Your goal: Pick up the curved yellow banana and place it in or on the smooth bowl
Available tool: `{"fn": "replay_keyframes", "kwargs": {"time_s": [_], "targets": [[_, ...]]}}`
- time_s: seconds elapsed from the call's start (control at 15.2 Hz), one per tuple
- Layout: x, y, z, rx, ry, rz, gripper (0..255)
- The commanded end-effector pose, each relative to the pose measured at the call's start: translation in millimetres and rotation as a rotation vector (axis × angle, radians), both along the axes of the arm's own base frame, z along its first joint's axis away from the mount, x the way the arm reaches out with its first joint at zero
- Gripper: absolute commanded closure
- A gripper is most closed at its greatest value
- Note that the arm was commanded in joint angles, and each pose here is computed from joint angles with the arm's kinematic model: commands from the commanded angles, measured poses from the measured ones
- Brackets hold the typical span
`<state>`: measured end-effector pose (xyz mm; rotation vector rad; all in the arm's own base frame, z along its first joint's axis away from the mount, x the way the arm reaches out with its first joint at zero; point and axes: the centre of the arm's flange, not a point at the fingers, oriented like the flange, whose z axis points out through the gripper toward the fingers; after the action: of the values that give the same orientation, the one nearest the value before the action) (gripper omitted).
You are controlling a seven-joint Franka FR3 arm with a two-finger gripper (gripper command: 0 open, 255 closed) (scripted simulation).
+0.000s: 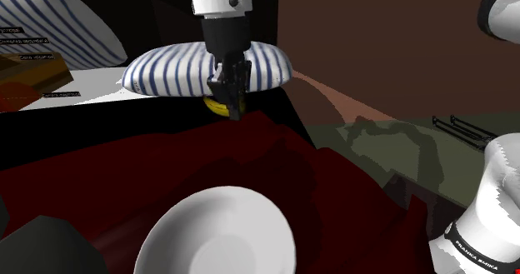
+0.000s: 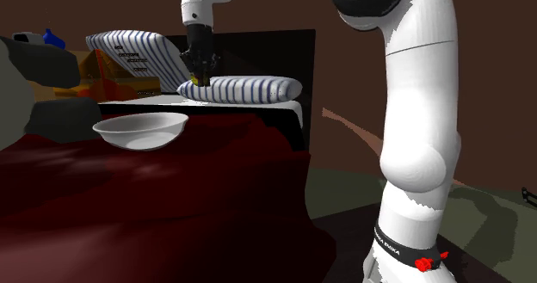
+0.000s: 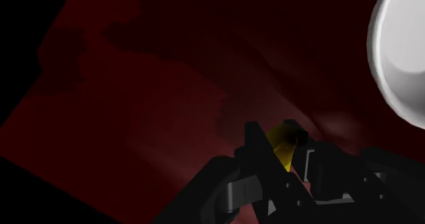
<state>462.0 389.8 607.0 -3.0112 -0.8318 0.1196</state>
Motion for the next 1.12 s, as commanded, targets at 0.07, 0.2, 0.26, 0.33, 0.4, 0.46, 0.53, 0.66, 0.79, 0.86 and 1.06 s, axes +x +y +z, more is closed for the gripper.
{"fn": "replay_keyframes", "kwargs": {"time_s": [0.07,0.2,0.26,0.33,0.4,0.46,0.53,0.66,0.79,0.86,1.06], "targets": [[-29.1,25.8,-0.1,0.000,0.000,-0.001,255],[-50.2,41.6,-0.6,0.000,0.000,-0.001,255],[-60.8,49.6,-0.9,0.000,0.000,-0.001,255],[-71.3,57.5,-1.2,0.000,0.000,-0.001,255],[-81.9,65.4,-1.5,0.000,0.000,-0.001,255],[-92.5,73.3,-1.8,0.000,0.000,-0.001,255],[-103.0,81.2,-2.1,0.000,0.000,-0.001,255],[-124.2,97.0,-2.6,0.000,0.000,-0.001,255],[-145.3,112.8,-3.2,0.000,0.000,-0.001,255],[-155.8,120.8,-3.5,0.000,0.000,-0.001,255],[-179.5,138.5,-9.4,0.000,0.000,-0.001,255]]}}
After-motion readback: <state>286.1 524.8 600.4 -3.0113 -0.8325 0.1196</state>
